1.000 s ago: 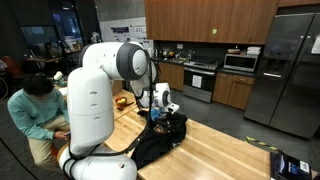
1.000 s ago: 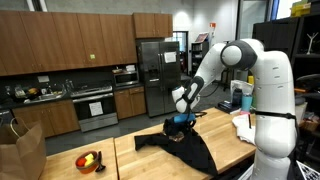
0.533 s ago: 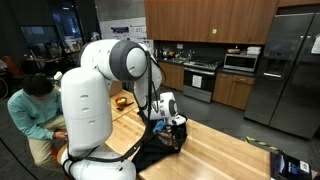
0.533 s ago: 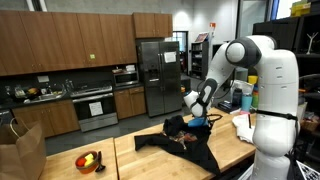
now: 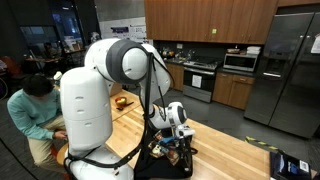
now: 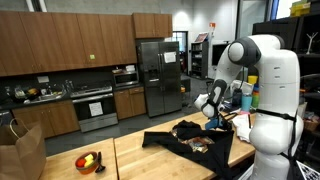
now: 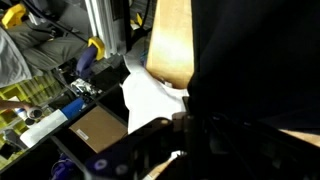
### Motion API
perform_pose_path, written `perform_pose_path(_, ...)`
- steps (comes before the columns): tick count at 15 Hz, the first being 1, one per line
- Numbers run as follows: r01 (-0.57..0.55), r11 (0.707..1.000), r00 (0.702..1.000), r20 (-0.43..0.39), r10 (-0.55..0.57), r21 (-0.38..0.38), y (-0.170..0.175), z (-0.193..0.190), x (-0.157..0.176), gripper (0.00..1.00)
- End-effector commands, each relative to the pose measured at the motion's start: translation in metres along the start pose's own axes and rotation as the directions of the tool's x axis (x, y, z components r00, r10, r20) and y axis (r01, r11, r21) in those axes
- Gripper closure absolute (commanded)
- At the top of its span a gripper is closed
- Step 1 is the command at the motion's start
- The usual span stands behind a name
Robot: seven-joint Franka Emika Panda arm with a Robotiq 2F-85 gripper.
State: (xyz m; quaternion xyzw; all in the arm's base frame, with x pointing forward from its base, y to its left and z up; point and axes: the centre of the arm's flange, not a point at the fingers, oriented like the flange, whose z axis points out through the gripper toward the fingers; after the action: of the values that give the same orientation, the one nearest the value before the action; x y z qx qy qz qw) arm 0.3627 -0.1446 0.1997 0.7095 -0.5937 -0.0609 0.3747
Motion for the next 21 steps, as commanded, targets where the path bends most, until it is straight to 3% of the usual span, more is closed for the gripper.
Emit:
perform_pose_path(1, 0.044, 0.999, 0.996, -0.082, -0.045, -0.021, -0.015, -0.024, -0.013, 0.62)
perform_pose_path(5, 0.183, 0.975, 0.969, -0.188, -0.158, 0.123, -0.042, -0.101, -0.063, 0.36)
perform_pose_path(10, 0.351, 0.889, 0.909, -0.333, -0.249, 0.293, -0.070, -0.187, -0.127, 0.02)
perform_pose_path(13, 0.241, 0.914, 0.924, -0.366, -0.113, 0.326, -0.078, -0.205, -0.131, 0.00)
perform_pose_path(14, 0.252, 0.900, 0.916, -0.388, -0.103, 0.356, -0.076, -0.213, -0.134, 0.00)
perform_pose_path(15, 0.284, 0.900, 0.918, -0.365, -0.155, 0.332, -0.069, -0.206, -0.135, 0.00)
perform_pose_path(21, 0.283, 0.895, 0.919, -0.365, -0.149, 0.346, -0.078, -0.212, -0.134, 0.00)
